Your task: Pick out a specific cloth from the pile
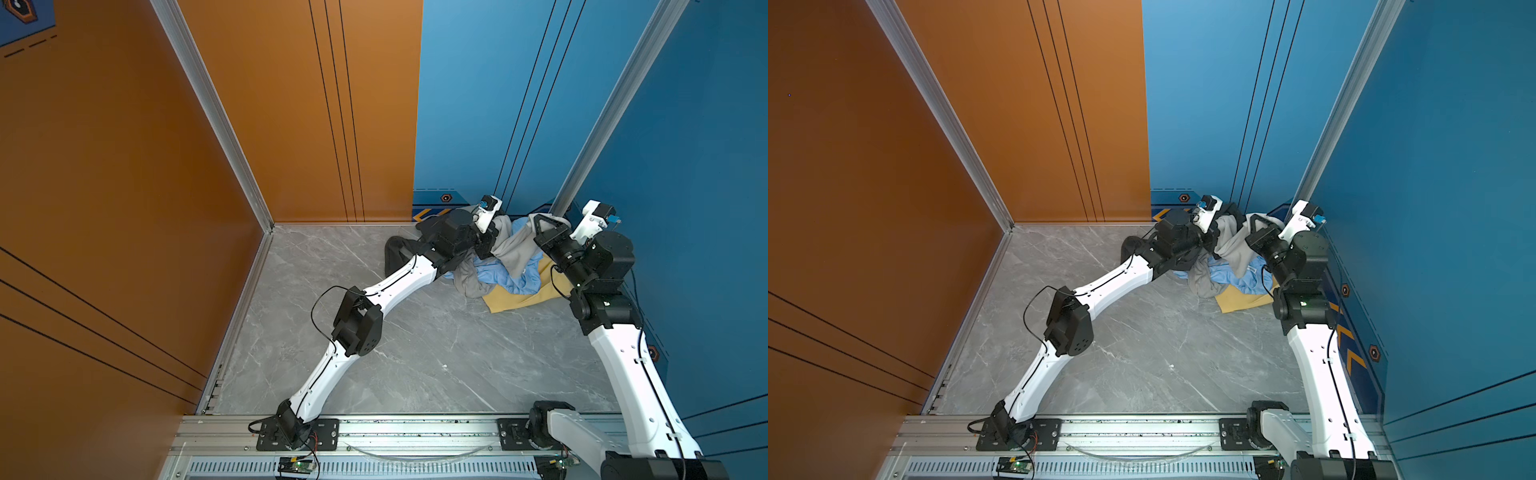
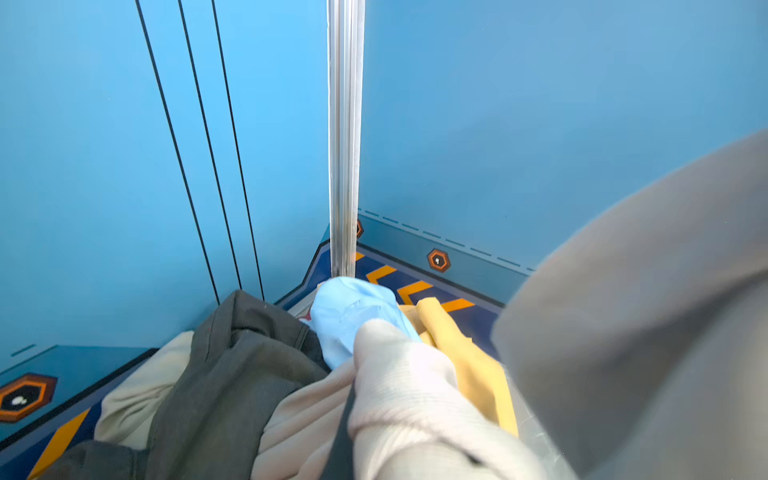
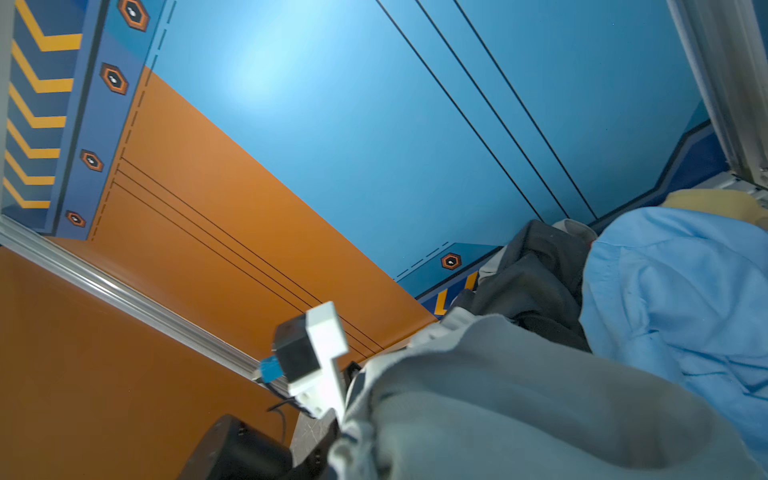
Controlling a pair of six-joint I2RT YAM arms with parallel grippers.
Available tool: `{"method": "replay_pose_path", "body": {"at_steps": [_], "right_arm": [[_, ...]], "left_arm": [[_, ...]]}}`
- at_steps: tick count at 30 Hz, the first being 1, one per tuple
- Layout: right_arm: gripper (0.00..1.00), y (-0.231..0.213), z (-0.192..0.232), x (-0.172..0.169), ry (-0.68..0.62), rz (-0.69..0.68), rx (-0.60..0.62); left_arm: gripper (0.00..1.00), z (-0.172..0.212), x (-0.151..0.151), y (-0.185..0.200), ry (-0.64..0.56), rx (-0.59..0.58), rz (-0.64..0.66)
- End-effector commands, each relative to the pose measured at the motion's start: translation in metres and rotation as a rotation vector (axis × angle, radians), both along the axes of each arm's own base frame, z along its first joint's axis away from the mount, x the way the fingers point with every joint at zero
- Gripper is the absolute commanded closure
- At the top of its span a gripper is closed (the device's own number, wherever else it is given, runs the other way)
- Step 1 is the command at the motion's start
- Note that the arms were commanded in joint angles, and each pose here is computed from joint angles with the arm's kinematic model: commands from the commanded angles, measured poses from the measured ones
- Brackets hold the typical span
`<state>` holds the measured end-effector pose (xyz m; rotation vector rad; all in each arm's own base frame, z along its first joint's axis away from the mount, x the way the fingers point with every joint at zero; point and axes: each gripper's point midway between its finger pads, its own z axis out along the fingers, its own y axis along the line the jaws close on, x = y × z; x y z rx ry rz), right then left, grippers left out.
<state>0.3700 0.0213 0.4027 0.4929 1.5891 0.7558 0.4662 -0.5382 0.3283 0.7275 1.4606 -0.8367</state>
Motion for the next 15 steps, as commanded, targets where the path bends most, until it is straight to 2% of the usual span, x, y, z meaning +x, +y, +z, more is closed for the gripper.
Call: {"method": "replay_pose_path", "body": {"at_steps": [1, 9, 15], "right_arm": [[1.00, -0.003, -0.008, 0.006, -0.020, 0.025, -0.015], [0.99, -0.005, -0.069, 0.029, 0.064, 0.042, -0.050], [0.86, 0.006, -0.096, 0.058, 0.076, 0.115, -0.060]], "left_arm": [[1.00, 0.058, -0.021, 0.006, -0.083, -0.079, -0.049], [1.00, 0.105, -0.026, 0.020, -0.094, -0.128, -0.015], [1.00, 0.148, -0.037, 0.032, -0.105, -0.199, -0.001]]}}
